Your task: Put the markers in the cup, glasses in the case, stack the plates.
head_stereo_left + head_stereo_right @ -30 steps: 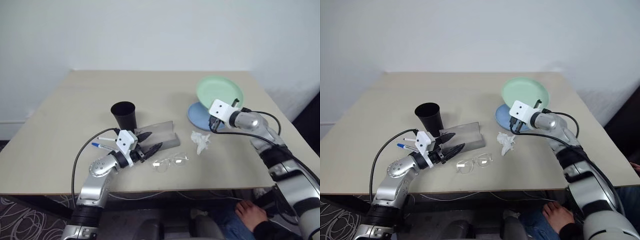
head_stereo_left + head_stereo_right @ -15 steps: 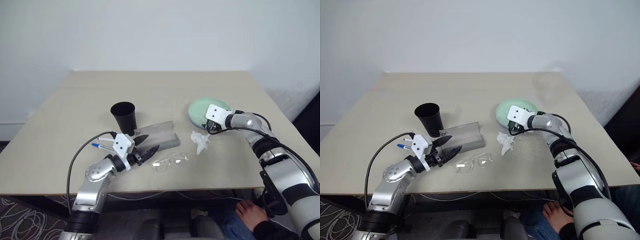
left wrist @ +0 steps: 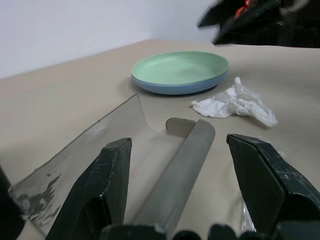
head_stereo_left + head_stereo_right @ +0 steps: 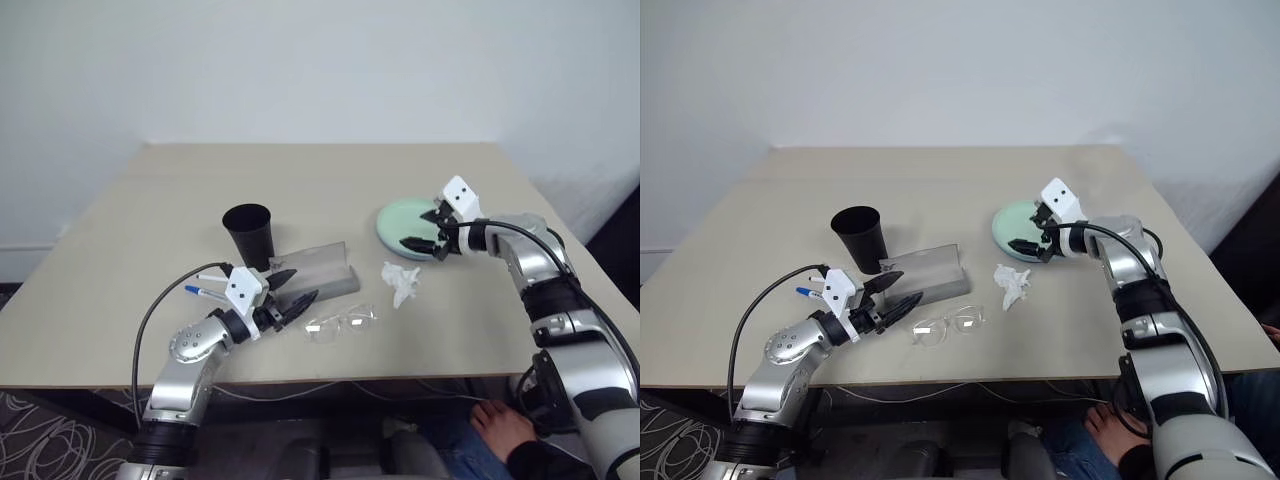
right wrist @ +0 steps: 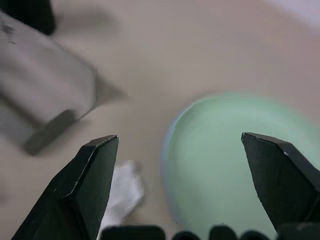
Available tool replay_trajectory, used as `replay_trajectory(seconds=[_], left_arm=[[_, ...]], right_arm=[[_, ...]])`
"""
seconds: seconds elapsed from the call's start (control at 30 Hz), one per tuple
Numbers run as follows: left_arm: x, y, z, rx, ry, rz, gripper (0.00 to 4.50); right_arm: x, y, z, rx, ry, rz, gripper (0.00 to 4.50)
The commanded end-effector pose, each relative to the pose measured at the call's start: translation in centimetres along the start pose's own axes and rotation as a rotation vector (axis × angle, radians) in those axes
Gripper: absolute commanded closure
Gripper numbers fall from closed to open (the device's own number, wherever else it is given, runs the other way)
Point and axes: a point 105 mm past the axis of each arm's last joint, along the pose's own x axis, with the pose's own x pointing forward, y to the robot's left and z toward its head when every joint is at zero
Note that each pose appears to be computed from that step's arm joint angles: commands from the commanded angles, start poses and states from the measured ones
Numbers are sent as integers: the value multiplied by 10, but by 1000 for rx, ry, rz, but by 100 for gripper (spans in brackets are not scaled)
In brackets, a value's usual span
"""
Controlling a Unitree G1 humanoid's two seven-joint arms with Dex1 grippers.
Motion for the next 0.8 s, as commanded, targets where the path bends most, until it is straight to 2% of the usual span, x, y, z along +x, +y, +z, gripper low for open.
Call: replay_trajectory(seconds=[0.03,0.23,0.4,0.7,0.8], left_arm=[[3,4,16,46,-46,-5,128],[4,4,16,46,-45,-11,128],[6,2,17,44,-47,-17,128],[6,4,19,49,-51,-7,128],[4,4,19,49,-50,-1,128]], right_arm=[[-14,10,13,118,-27,29,11],[-17,20,-9,206,67,19,11],[-3,36,-21,221,109,43,11],[21,35,-39,149,183,-9,11],[23,35,-44,96,206,-10,106]])
